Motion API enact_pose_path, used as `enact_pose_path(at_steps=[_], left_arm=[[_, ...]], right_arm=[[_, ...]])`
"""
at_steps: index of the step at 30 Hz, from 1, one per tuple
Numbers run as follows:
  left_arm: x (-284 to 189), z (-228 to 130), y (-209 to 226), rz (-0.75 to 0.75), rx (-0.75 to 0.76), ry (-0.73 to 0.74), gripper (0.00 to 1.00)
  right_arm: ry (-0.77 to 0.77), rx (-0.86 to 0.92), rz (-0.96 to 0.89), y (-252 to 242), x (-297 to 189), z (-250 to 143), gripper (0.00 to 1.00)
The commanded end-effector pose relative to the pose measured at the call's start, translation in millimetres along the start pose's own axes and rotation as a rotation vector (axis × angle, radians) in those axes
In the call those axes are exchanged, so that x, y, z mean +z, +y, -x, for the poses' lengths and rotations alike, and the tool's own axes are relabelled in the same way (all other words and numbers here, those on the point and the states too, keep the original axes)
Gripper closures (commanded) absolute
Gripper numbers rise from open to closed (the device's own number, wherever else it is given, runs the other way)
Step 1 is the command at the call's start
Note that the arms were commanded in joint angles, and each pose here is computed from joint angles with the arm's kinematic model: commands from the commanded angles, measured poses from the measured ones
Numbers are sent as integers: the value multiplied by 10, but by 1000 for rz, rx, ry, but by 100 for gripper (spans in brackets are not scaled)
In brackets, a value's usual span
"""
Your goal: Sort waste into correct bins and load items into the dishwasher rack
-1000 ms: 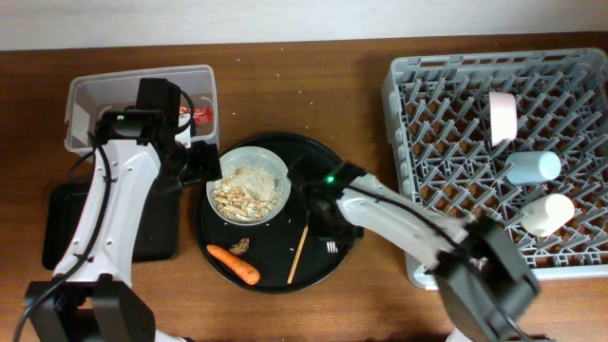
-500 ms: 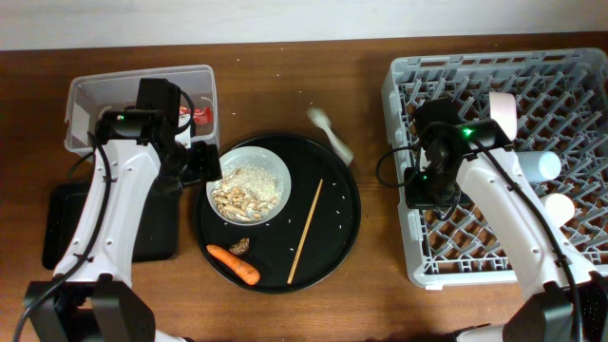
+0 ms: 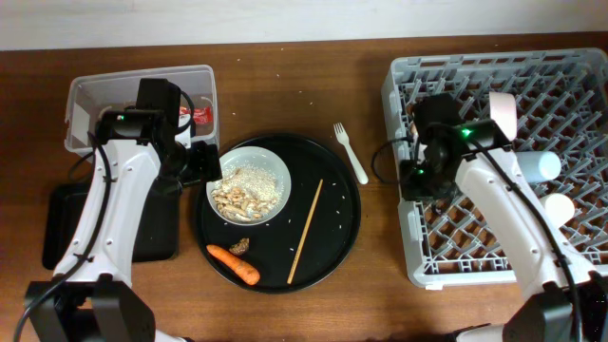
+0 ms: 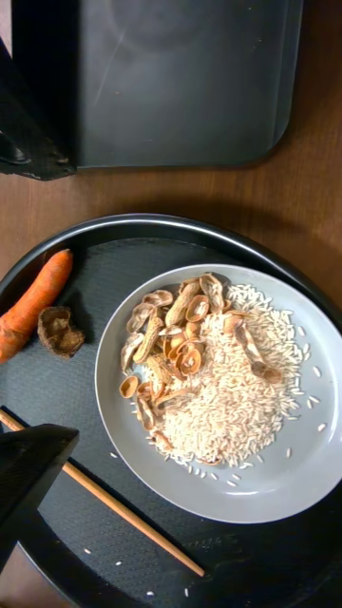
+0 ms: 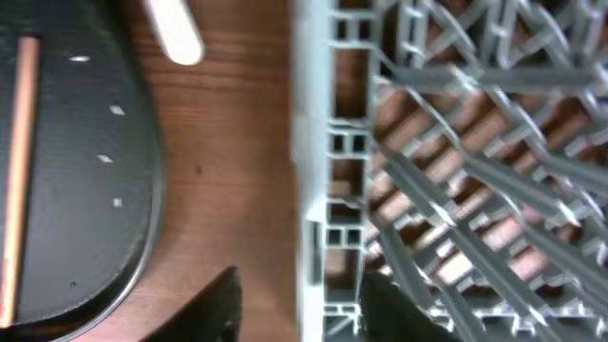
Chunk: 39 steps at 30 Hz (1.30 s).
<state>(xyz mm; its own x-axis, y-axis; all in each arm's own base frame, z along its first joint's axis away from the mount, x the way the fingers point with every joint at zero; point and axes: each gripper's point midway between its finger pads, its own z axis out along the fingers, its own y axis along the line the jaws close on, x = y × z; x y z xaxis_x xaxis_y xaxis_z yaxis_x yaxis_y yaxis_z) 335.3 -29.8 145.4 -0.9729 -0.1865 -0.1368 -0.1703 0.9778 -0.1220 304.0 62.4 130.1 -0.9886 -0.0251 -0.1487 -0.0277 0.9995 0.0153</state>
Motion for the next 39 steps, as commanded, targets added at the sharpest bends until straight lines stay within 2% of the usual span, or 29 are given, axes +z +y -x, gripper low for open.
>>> enact_pose_path(at_steps=[1, 3, 5, 9, 15, 33, 35, 37, 39], left_arm=[[-4, 9, 19, 8, -1, -2, 18], [-4, 10, 19, 8, -1, -3, 18], [-4, 10, 19, 8, -1, -3, 18], [-4, 9, 18, 7, -1, -2, 18], [-4, 10, 19, 8, -1, -3, 18], [-4, 9, 19, 8, -1, -2, 18], [-4, 9, 19, 8, 0, -2, 18], [-4, 9, 20, 8, 0, -2, 18], [-4, 9, 19, 8, 0, -2, 18]], right_arm=[[-155, -165, 46, 312, -311, 381, 34], [-262, -192, 60, 443, -592, 779, 32], [-297, -222, 62, 522, -644, 1044, 32], [-278, -260, 64, 742, -158, 1429, 32], [-136, -311, 46, 995, 726, 1385, 33], [-19, -243, 27, 990, 1581, 1288, 41], [-13, -243, 25, 987, 1612, 1276, 46], [-16, -243, 26, 989, 1610, 1283, 60], [-15, -243, 25, 988, 1612, 1280, 69]])
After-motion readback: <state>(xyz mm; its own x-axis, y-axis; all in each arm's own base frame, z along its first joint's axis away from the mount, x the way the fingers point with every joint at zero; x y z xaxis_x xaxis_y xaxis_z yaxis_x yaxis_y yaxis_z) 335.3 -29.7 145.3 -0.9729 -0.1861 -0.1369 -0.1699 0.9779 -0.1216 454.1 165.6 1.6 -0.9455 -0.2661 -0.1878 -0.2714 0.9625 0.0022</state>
